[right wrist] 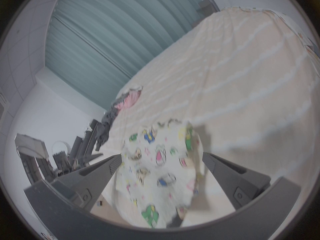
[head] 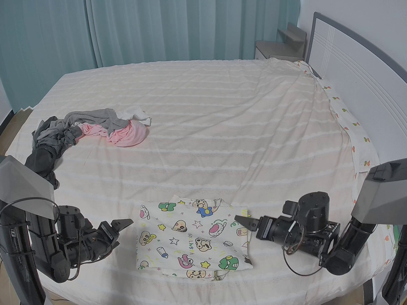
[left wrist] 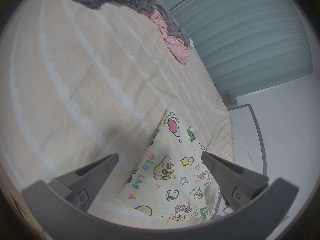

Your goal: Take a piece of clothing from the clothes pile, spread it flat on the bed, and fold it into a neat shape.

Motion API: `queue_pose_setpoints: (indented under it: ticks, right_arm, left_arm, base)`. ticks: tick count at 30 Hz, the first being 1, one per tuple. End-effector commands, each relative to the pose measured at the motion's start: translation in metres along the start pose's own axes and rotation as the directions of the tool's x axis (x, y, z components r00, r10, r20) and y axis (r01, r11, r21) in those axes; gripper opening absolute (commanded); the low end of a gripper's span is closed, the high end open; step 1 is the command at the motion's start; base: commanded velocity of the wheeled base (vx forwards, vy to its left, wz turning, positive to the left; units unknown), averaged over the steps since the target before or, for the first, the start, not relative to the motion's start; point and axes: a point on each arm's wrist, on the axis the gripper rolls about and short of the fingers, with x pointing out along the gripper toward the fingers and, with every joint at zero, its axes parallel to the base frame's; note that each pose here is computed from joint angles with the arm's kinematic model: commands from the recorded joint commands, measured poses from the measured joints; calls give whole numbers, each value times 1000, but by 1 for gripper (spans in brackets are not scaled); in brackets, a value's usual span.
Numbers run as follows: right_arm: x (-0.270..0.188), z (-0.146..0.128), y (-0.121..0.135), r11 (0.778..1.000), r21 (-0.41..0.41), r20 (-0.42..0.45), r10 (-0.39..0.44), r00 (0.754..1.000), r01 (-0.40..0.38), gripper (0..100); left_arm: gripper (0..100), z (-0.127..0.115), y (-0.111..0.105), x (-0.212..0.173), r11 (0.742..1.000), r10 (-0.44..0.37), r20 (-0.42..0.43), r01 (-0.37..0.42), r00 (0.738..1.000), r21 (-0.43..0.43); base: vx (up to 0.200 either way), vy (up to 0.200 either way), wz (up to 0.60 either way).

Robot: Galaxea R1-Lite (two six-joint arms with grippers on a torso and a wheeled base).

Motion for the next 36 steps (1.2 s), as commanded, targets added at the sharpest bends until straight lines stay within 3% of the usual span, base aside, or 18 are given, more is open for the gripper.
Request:
queue_pose_setpoints:
  ticks: [1,22,23,30,36]
  right_arm:
    - [43,-1,-10,1000,5,4,-15,1000,15,100]
    - [63,-4,-11,1000,5,-25,-25,999,25,100]
    - [65,-3,-12,1000,7,-22,-24,999,24,0]
    - [68,-4,-13,1000,4,-30,-17,999,17,0]
    - [70,9,-21,999,17,13,-30,999,30,0]
  left_arm:
    - [100,1,-1,0,1000,-13,9,12,1000,4]
    - [100,1,-1,1,1000,-11,8,11,1000,3]
    - [100,1,-1,1,1000,-11,8,11,1000,3]
    - [100,1,-1,1,1000,-11,8,11,1000,3]
    - [100,1,-1,1,1000,-11,9,11,1000,3]
  base:
    - [0,0,0]
    - [0,0,0]
    - [0,0,0]
    - [0,0,0]
    - [0,0,0]
